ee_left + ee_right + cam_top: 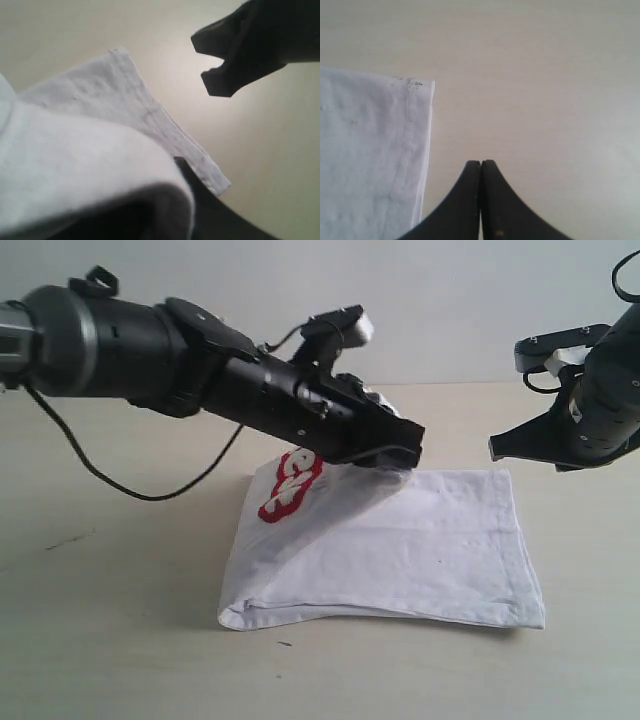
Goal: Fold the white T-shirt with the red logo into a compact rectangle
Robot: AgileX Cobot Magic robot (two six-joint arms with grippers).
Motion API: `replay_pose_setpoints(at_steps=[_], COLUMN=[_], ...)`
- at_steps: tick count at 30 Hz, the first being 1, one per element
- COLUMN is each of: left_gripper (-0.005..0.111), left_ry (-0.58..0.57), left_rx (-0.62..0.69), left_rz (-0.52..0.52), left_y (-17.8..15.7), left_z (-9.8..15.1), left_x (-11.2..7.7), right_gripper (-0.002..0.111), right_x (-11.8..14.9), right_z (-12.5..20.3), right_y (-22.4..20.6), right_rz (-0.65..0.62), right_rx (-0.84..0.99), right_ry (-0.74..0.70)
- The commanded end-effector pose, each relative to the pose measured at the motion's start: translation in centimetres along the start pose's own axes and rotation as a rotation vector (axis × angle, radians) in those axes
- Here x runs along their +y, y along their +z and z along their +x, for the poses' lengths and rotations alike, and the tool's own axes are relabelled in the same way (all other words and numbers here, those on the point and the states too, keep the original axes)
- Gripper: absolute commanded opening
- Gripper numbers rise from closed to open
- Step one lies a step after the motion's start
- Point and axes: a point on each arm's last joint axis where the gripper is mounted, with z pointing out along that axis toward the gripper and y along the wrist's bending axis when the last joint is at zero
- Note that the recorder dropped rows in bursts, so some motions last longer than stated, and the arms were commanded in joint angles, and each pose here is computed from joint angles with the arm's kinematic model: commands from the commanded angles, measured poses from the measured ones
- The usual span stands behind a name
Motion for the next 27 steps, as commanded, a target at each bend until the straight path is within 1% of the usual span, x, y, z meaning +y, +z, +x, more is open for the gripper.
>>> replay_pose_setpoints(at_steps=[1, 2, 3, 4, 5, 6, 9, 10, 11, 12, 13, 14, 15, 16, 17, 18, 20, 22, 24, 27], left_gripper=[0.051, 0.065, 0.076, 0.081, 0.080, 0.077, 0.061, 0.053, 0.050, 0.048, 0.048, 0.048, 0.048, 0.048, 0.048, 0.048, 0.048, 0.048, 0.048, 0.048], left_ry=[0.003, 0.005, 0.022, 0.037, 0.058, 0.077, 0.120, 0.160, 0.158, 0.131, 0.117, 0.098, 0.082, 0.043, 0.029, 0.012, 0.000, -0.003, -0.005, -0.037], left_rx=[0.047, 0.057, 0.068, 0.079, 0.094, 0.105, 0.121, 0.127, 0.133, 0.138, 0.147, 0.182, 0.205, 0.254, 0.285, 0.336, 0.401, 0.426, 0.407, 0.381], left_rz=[0.067, 0.077, 0.090, 0.099, 0.111, 0.118, 0.134, 0.122, 0.113, 0.091, 0.077, 0.027, -0.004, -0.067, -0.106, -0.162, -0.215, -0.246, -0.286, -0.294], left_y=[2.9, 3.4, 3.6, 3.7, 3.6, 3.4, 1.8, 0.3, -0.6, -2.3, -3.1, -4.3, -4.9, -5.6, -5.8, -6.0, -5.9, -5.1, -4.2, -3.2], left_z=[0.7, 0.9, 0.9, 0.9, 0.9, 0.7, -0.1, -0.7, -1.0, -1.5, -1.7, -1.6, -1.5, -1.0, -0.5, 0.5, 1.9, 3.2, 4.0, 4.5], left_x=[-1.0, -1.2, -1.4, -1.5, -1.7, -1.7, -1.6, -1.2, -0.8, 0.2, 0.9, 2.3, 3.1, 4.7, 5.7, 7.0, 8.7, 9.8, 10.8, 11.6], right_gripper=[0.000, 0.000, 0.000, 0.000, 0.000, 0.000, 0.000, 0.000, 0.000, 0.000, 0.000, 0.000, 0.000, 0.000, 0.000, 0.000, 0.000, 0.000, 0.000, 0.000], right_x=[-0.2, -0.2, -0.2, -0.2, -0.2, -0.2, -0.2, 0.0, 0.0, 0.1, 0.1, 0.5, 0.7, 1.4, 1.7, 2.3, 3.1, 3.7, 3.9, 4.5], right_z=[-0.4, -0.4, -0.4, -0.4, -0.4, -0.4, -0.3, -0.3, -0.2, -0.2, -0.2, 0.0, 0.1, 0.3, 0.4, 0.5, 0.8, 1.1, 1.5, 2.0], right_y=[-0.4, -0.4, -0.4, -0.4, -0.4, -0.4, -0.4, -0.4, -0.4, -0.4, -0.4, -0.4, -0.4, -0.5, -0.6, -0.8, -0.9, -0.4, 0.8, 2.9], right_rz=[0.001, 0.001, 0.001, 0.000, 0.000, 0.000, -0.003, -0.013, -0.018, -0.024, -0.029, -0.064, -0.094, -0.163, -0.196, -0.274, -0.364, -0.403, -0.396, -0.386], right_rx=[-0.023, -0.023, -0.023, -0.022, -0.022, -0.022, -0.015, -0.008, -0.003, -0.001, 0.002, 0.028, 0.037, 0.052, 0.061, 0.077, 0.098, 0.124, 0.146, 0.171], right_ry=[0.001, 0.001, 0.001, 0.005, 0.005, 0.005, 0.015, 0.032, 0.036, 0.039, 0.034, 0.032, 0.025, 0.002, -0.008, -0.037, -0.054, -0.077, -0.080, -0.079])
